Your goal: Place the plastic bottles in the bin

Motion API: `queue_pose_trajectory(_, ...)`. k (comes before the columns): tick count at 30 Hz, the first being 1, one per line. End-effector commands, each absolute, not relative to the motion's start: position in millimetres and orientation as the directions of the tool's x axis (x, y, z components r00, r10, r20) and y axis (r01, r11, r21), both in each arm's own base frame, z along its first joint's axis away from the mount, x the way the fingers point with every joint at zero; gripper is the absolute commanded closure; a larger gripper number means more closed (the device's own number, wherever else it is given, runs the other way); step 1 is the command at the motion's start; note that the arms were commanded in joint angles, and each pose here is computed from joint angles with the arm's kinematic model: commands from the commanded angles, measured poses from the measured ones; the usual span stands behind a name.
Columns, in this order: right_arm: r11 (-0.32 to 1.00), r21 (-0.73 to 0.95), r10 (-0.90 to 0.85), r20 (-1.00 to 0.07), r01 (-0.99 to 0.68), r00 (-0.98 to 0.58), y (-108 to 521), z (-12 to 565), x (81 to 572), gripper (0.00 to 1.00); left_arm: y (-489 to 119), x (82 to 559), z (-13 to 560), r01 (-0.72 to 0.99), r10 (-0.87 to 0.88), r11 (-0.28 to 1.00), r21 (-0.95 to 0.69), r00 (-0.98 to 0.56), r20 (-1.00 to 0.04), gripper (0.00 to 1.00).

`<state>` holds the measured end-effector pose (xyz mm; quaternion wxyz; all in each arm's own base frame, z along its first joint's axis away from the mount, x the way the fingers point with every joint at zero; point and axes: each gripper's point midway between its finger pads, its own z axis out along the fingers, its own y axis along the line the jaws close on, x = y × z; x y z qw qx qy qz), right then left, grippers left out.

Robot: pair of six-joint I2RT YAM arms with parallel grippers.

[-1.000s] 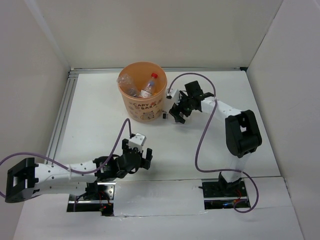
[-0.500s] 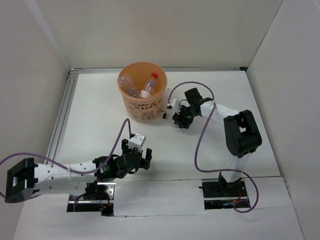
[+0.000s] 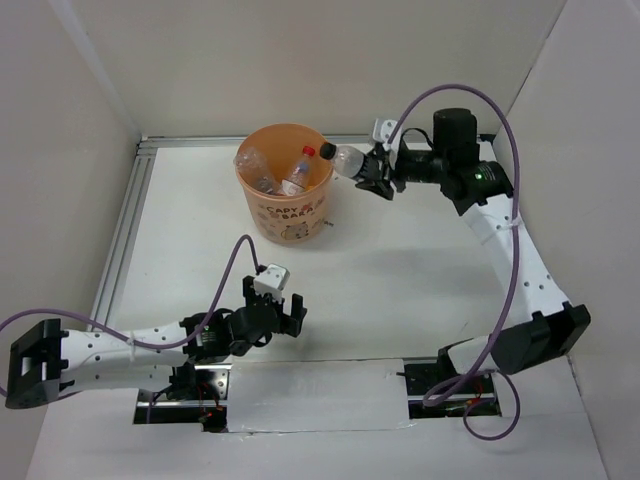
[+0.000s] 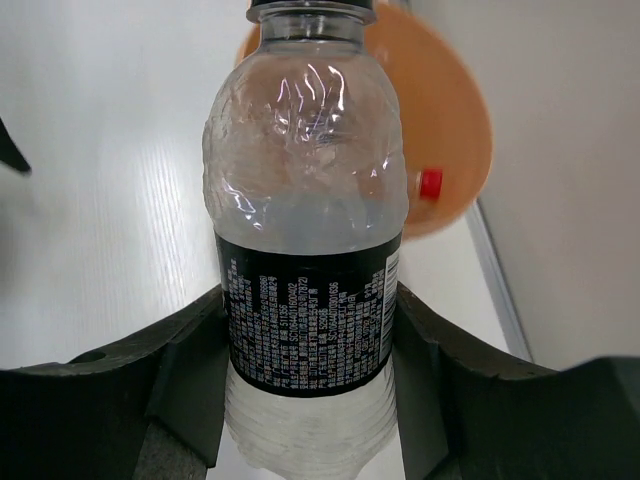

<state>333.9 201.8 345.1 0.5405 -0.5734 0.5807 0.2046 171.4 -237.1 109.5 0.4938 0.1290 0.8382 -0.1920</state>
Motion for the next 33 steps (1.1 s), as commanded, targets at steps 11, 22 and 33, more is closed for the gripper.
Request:
queue_pose_trajectory(11,0.277,-0.168,-0.23,-0.968,-0.946,0.105,335.3,368.5,427.9,0.26,-243.9,176.9,136.6,0.398,-0.077,0.877,-0.269,-0.436,-0.897,0.0)
queue_pose_trajectory(22,0.646,-0.033,-0.111,-0.993,-0.763,-0.051,223.6,415.4,466.7,0.0,-254.7,183.7,164.9,0.409,-0.105,0.869,-0.278,-0.398,-0.911,0.0)
queue_pose_trajectory(33,0.994,-0.081,-0.045,-0.921,0.077,-0.387,1.5,296.8,406.3,0.0,-275.0,194.2,193.8,0.457,-0.073,0.861,-0.223,-0.323,-0.944,0.0)
